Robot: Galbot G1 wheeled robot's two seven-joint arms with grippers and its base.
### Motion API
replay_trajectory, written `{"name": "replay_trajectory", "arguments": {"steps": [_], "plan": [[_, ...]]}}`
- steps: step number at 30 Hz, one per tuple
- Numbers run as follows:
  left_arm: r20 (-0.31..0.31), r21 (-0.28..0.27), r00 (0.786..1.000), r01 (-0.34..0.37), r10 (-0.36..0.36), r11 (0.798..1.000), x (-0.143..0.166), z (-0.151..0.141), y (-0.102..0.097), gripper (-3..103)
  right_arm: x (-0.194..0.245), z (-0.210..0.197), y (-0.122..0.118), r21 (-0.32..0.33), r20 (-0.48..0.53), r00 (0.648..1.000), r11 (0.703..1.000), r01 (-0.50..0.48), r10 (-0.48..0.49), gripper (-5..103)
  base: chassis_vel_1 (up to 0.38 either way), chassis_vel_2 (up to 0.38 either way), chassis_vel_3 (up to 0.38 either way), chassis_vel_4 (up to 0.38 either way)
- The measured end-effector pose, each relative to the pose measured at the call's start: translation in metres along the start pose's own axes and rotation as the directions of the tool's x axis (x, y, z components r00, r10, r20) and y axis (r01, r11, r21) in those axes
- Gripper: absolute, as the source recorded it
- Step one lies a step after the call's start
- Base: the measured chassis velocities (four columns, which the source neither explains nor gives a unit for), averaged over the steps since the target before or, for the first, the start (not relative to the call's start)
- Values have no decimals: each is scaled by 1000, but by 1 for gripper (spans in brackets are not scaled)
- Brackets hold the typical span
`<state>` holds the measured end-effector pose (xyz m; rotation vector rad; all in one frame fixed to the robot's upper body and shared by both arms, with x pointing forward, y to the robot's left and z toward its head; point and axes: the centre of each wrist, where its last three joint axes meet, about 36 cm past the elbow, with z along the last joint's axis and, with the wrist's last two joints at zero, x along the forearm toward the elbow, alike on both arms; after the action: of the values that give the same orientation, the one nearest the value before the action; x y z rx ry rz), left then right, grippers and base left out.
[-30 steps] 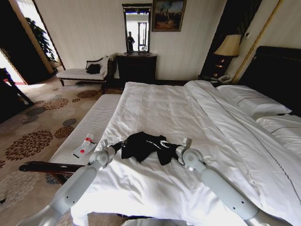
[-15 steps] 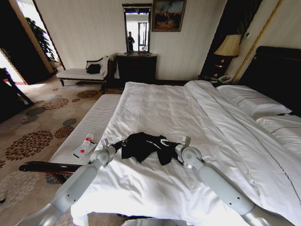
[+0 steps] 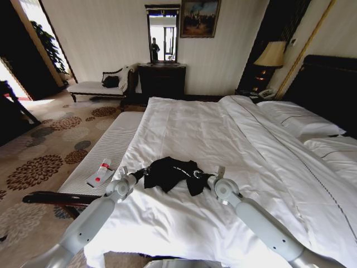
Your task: Fold the clothes on the bed.
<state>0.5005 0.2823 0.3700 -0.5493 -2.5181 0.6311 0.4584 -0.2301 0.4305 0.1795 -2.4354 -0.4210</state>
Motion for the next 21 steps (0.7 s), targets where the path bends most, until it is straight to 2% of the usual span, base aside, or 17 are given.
{"name": "replay_trajectory", "arguments": {"steps": [3,5,6,7,13,18,21], "plan": [[4,3,1000,0,0,1000,2,1,0,0,1,-1,-1,6,16,1000,1000,-16,16,14,0,0,0,0],[4,4,1000,0,0,1000,2,1,0,0,1,-1,-1,6,19,1000,1000,-20,20,14,0,0,0,0],[5,5,1000,-1,1,1000,3,1,0,0,1,-2,-1,4,25,999,1000,-23,23,3,0,0,0,0],[6,6,1000,-2,2,1000,4,2,0,0,1,-3,-1,1,31,999,1000,-25,25,2,0,0,0,0],[15,4,1000,0,0,1000,5,2,2,0,4,-5,0,-12,69,997,1000,-21,22,0,0,0,0,0],[51,-8,999,-8,8,1000,11,-10,0,0,21,-25,0,-40,201,979,999,22,-14,0,0,0,0,0],[71,-15,997,-16,17,1000,16,-18,-1,0,32,-35,-1,-47,245,969,998,39,-26,0,0,0,0,0]]}}
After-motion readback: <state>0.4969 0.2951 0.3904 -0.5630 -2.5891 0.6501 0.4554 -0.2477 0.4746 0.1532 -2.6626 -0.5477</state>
